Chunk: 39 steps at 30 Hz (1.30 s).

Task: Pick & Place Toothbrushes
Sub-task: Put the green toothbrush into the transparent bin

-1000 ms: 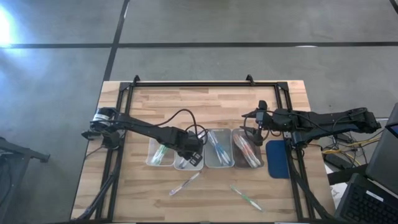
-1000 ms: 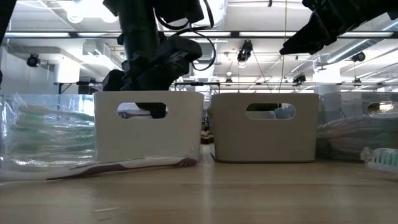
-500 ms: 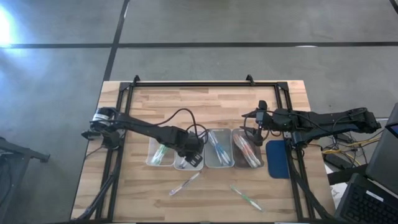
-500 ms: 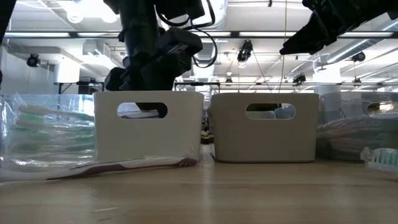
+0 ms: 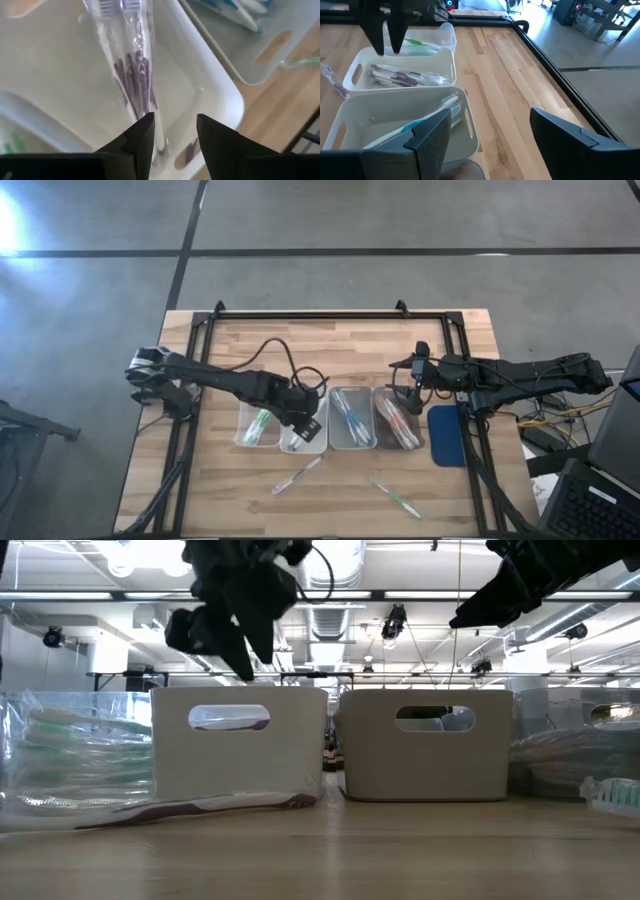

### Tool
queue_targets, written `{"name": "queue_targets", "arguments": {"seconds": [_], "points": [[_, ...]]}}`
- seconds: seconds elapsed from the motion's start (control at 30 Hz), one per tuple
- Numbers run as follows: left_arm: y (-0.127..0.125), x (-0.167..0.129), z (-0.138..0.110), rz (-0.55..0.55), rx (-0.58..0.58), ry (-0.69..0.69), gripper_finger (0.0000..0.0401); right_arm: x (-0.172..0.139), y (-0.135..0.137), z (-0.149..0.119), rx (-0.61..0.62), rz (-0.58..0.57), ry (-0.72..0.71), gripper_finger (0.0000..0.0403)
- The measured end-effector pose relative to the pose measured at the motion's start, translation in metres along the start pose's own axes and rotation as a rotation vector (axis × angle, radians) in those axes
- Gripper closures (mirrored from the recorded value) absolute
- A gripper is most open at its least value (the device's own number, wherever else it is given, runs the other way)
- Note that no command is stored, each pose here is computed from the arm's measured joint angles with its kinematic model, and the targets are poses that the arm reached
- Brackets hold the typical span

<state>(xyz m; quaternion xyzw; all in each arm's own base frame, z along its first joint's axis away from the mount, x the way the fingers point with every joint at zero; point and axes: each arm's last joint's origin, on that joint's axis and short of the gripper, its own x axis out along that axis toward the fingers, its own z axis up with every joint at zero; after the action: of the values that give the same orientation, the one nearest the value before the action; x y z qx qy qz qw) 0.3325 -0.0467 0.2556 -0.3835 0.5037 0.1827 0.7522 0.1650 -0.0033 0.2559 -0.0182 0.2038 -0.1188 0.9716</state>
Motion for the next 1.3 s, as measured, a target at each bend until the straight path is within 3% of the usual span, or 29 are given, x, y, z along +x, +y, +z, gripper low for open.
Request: {"name": "queue_targets", "arguments": {"seconds": [0.27,0.53,0.8,0.97,1.13,1.3], "points": [[-0.001,-0.038,-0.006,-0.032,0.030,-0.133,0.0250,0.000,0.000,0.000,0.001,0.000,-0.003,0.0128],[-0.003,-0.076,-0.022,-0.023,0.162,-0.333,0.0250,0.000,0.000,0.006,0.014,0.004,-0.056,0.0124],[-0.010,-0.106,-0.050,0.148,0.424,-0.646,0.0250,0.005,0.002,0.024,-0.008,0.001,-0.229,0.0149],[-0.017,-0.109,-0.070,0.251,0.572,-0.791,0.0250,0.014,0.005,0.042,-0.024,0.004,-0.228,0.0164],[-0.020,-0.097,-0.078,0.291,0.674,-0.880,0.0250,0.032,0.011,0.064,-0.039,0.009,-0.115,0.0174],[-0.011,-0.076,-0.082,0.238,0.751,-0.901,0.0250,0.048,0.015,0.083,0.037,0.001,0.158,0.0182]]}}
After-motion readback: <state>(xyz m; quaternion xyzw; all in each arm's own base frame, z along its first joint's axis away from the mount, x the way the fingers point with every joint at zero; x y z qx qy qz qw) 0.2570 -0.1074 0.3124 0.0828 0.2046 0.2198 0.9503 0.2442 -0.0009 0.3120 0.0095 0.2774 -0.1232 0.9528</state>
